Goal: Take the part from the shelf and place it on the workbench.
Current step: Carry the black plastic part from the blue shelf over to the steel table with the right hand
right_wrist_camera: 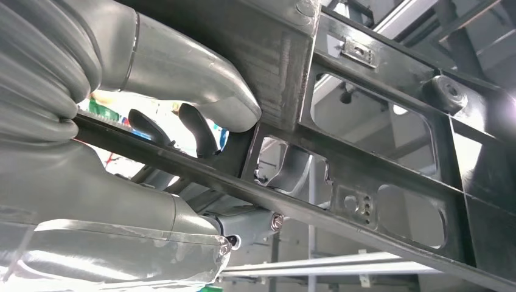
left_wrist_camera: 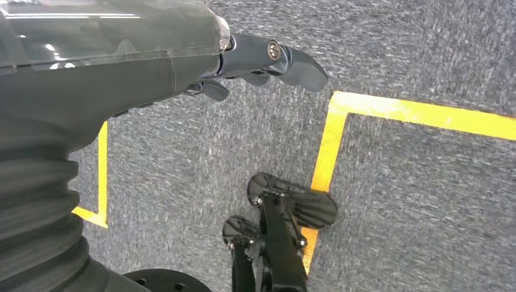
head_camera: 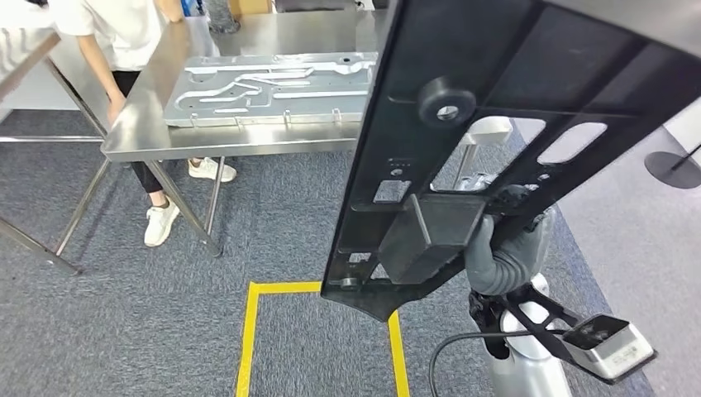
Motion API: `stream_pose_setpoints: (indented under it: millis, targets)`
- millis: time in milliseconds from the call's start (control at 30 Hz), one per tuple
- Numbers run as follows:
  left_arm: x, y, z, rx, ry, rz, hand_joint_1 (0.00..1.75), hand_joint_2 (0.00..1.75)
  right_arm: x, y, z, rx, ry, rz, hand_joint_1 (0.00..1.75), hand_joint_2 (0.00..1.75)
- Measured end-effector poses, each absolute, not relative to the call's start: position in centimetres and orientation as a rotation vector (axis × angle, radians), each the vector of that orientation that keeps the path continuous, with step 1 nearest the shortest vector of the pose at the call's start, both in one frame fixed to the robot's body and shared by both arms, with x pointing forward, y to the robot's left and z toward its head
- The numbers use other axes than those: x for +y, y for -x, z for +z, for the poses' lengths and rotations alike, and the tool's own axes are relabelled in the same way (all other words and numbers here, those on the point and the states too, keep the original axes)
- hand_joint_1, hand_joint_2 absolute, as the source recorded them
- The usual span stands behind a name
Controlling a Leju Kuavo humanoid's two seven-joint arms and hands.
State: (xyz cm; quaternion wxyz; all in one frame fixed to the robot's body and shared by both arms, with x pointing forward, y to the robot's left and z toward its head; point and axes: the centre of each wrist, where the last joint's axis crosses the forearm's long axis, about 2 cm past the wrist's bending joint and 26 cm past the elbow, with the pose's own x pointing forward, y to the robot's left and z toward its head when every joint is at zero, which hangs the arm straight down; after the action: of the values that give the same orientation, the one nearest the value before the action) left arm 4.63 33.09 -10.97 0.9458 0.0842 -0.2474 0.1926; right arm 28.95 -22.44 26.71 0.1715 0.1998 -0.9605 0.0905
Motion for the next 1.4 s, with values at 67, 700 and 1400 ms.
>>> stream_pose_setpoints:
  millis: [67, 700, 1400]
  targets:
    - [33.1, -4.67, -10.97, -0.505, -0.171, 0.391, 0.0, 1.75, -22.47, -28.93, 26.74, -2.729, -0.564, 0.259, 1.75, 1.75]
    - [32.69, -5.15, -10.94, -0.513, -0.158, 0.386, 0.0, 1.75, -22.81, -28.75, 26.53, -2.728, -0.527, 0.283, 1.75, 1.75]
    - [32.63, -4.75, -10.99, -0.498, -0.168, 0.396, 0.0, 1.75, -22.72, -28.86, 26.78, -2.732, -0.552, 0.295, 1.75, 1.75]
